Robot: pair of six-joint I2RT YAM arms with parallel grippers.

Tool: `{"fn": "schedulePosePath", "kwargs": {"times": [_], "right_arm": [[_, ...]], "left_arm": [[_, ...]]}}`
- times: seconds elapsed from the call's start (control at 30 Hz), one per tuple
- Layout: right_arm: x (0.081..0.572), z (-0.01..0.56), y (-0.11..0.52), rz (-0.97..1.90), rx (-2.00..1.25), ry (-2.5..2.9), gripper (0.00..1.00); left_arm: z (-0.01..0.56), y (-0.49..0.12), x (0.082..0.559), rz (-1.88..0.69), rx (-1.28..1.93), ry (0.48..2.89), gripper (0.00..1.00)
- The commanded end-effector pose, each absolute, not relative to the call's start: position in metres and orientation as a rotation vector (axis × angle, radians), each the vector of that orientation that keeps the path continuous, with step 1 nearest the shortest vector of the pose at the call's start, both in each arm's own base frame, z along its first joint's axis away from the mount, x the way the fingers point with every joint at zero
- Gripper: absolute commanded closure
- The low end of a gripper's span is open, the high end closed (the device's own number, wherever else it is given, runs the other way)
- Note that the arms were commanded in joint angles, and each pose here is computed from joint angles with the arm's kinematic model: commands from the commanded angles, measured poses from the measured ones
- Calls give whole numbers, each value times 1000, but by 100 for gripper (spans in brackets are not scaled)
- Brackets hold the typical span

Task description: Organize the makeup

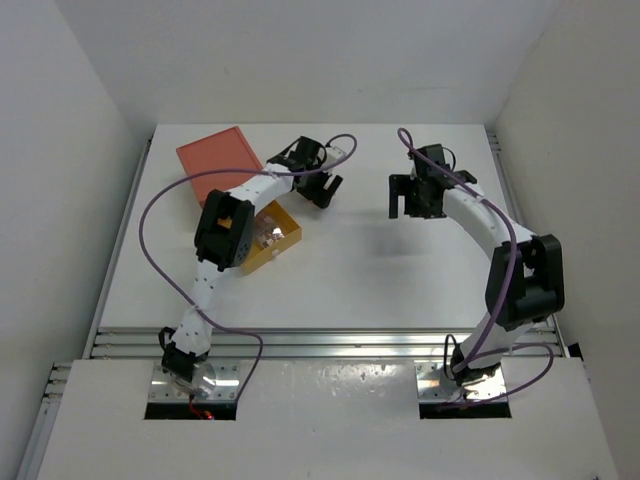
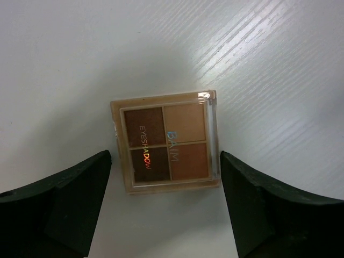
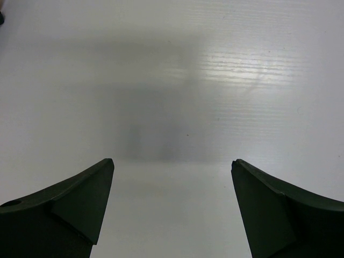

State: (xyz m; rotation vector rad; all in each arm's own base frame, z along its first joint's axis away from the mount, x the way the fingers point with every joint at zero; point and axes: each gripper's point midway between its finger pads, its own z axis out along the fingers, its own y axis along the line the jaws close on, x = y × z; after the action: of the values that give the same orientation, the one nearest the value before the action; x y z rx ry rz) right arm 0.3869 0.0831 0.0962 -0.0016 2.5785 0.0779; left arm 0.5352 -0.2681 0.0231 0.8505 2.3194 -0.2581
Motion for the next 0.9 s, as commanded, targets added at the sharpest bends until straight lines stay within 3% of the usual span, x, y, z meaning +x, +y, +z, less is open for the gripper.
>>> {"fn": "schedulePosePath", "kwargs": {"times": [0.0,0.07,0.13,0.23,0.4,0.53,0.67,0.8,0.87], "right_arm": [[385,112,81,61,-9,2534,9],[385,112,79,59,-4,2538,9],[382,114,79,51,-7,2535,9],[379,116,77,43,-3,2527,9],[376,118,75,43,12,2514,9],[376,120,78,76,34,2492,9],[376,122,83,115,56,2467,9],[375,125,86,139,61,2432,9],[372,124,87,151,68,2426,9]], "left_arm": [[-33,-263,504,-270,960,2460,21],[-29,-272,502,-339,974,2443,40],[-26,-276,498,-374,996,2432,53],[-23,-277,492,-399,1015,2428,61],[24,-286,497,-444,1020,2330,62],[125,-298,508,-470,1019,2127,63],[189,-292,492,-466,1042,2026,63],[218,-259,462,-430,1094,2008,66],[202,-231,443,-412,1111,2083,66]]}}
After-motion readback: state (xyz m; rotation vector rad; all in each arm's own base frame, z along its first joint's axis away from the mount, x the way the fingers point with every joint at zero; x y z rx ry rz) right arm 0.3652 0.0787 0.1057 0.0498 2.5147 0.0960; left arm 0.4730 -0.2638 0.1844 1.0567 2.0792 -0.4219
